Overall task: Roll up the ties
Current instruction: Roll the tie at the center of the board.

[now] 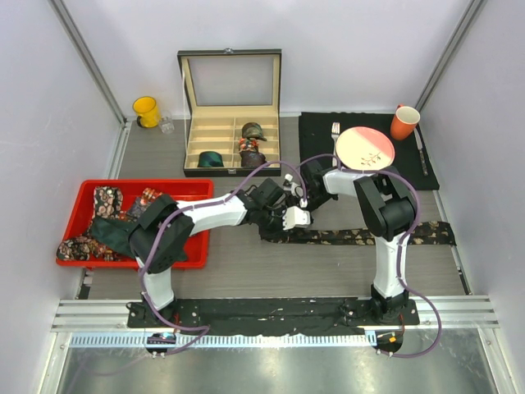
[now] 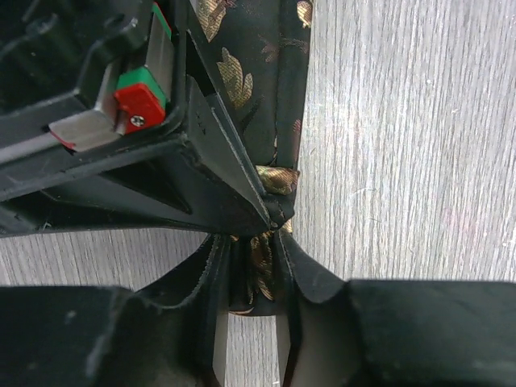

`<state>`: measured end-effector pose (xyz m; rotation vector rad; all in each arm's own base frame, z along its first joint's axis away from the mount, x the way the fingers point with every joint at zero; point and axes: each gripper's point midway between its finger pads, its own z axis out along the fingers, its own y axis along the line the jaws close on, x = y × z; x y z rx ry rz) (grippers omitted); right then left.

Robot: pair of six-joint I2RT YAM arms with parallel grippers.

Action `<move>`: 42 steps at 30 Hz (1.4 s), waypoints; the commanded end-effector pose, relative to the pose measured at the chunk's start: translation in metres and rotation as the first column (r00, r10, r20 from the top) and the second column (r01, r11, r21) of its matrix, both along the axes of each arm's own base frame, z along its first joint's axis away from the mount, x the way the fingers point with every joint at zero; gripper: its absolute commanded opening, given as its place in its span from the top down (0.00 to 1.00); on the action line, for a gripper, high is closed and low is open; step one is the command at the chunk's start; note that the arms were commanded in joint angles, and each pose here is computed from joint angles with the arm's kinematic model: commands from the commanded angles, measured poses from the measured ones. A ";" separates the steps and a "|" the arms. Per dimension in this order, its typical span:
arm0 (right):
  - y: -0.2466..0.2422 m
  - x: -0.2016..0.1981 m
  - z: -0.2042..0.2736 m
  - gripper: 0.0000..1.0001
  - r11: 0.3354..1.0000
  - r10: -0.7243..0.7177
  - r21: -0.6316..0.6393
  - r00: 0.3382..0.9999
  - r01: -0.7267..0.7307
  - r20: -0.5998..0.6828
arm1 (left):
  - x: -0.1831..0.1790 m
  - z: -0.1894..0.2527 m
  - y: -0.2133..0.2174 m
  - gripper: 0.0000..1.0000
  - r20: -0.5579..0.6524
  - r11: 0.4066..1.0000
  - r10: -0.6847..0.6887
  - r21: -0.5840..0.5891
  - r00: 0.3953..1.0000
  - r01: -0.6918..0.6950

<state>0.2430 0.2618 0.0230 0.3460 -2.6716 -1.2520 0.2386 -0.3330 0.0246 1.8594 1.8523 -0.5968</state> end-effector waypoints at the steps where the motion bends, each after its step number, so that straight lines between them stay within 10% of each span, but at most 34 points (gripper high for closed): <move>1: -0.009 0.019 0.002 0.84 0.997 0.015 -0.072 0.989 -0.005 0.147 | -0.009 -0.016 0.022 0.76 -0.030 0.995 0.010 0.098 1.000 -0.007; 42: -0.032 -0.004 0.017 0.57 0.996 -0.032 -0.087 0.998 0.036 0.049 | -0.005 -0.020 0.025 0.81 -0.044 0.988 0.036 0.153 0.998 -0.029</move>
